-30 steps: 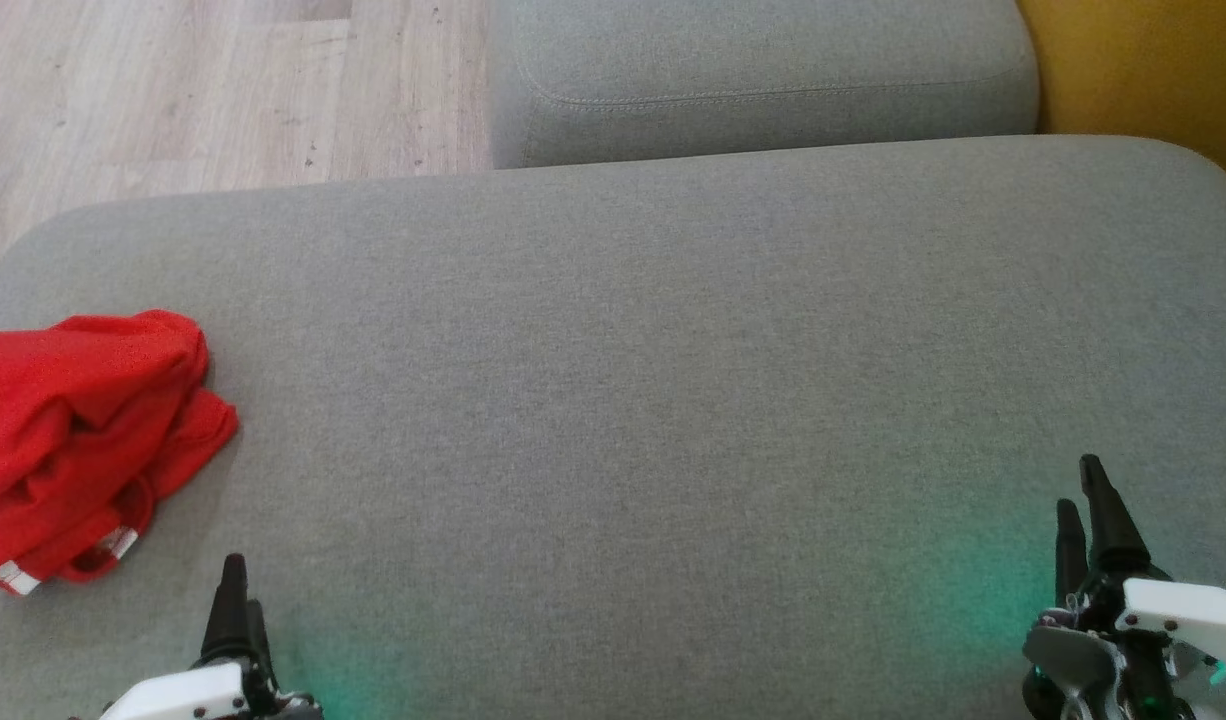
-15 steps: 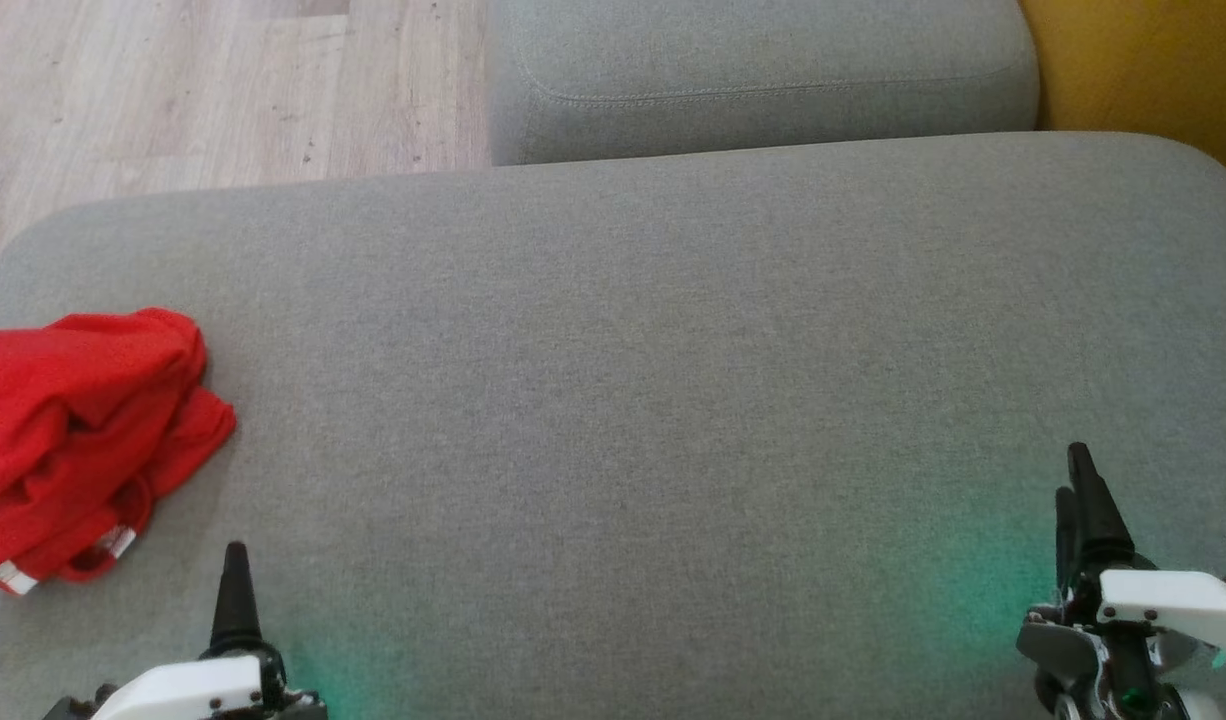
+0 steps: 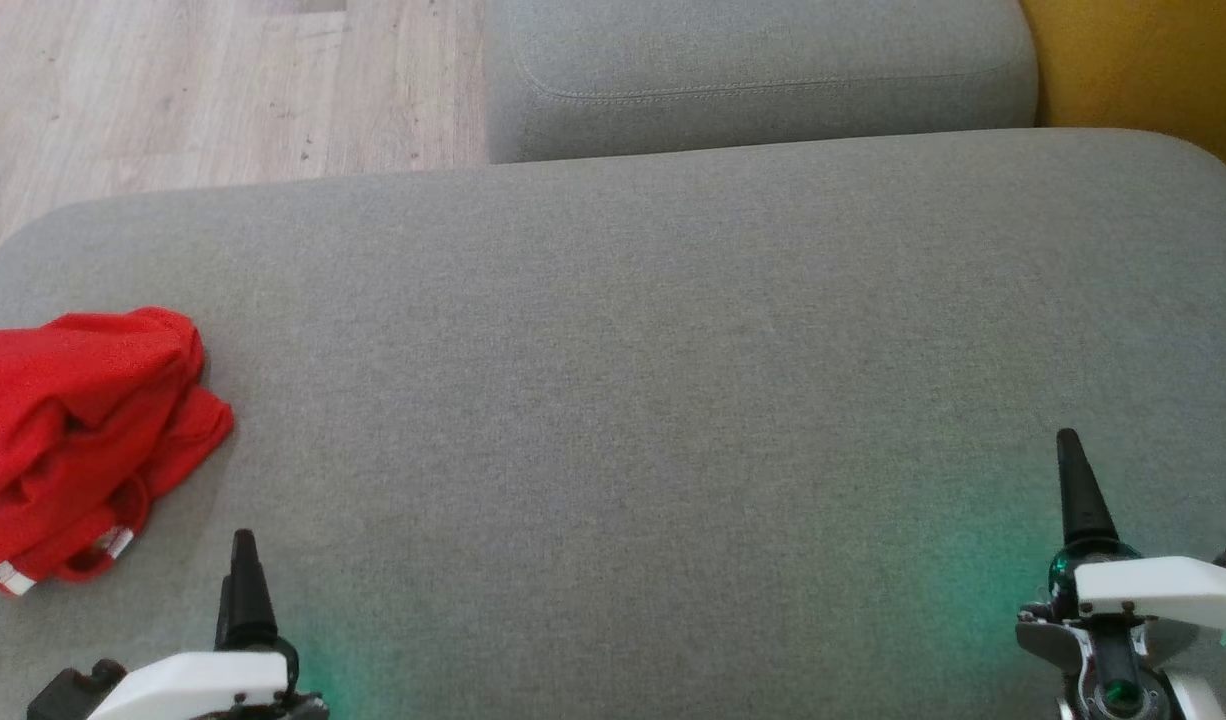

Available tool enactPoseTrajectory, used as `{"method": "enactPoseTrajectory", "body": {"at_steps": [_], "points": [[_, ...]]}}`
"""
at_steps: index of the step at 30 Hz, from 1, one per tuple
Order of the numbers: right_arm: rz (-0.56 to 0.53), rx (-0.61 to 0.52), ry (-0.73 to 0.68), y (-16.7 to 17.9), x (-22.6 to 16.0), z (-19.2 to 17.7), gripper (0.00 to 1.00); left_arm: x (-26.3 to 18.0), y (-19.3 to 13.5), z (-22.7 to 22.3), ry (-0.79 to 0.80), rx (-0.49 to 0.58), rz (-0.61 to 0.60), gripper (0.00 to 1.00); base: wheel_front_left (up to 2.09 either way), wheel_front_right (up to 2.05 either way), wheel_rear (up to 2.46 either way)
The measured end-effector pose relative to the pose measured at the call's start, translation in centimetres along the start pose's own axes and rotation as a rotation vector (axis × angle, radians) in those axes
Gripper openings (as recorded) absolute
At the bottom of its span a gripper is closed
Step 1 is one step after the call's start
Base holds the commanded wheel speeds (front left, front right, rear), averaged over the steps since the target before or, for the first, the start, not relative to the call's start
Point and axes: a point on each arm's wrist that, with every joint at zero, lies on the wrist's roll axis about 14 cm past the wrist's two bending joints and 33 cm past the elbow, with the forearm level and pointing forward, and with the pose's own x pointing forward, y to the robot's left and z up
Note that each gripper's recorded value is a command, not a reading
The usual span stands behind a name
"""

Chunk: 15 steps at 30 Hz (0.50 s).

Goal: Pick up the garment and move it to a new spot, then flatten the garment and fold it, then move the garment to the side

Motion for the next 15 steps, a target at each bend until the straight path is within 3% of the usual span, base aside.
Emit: {"method": "enactPoseTrajectory", "body": {"at_steps": [15], "points": [[0.035, -0.211, 0.011, 1.0, 0.5, -0.2, 1.0, 0.2, -0.2, 0.1, -0.009, 0.215, -0.007, 1.0, 0.0, 0.0, 0.0]]}}
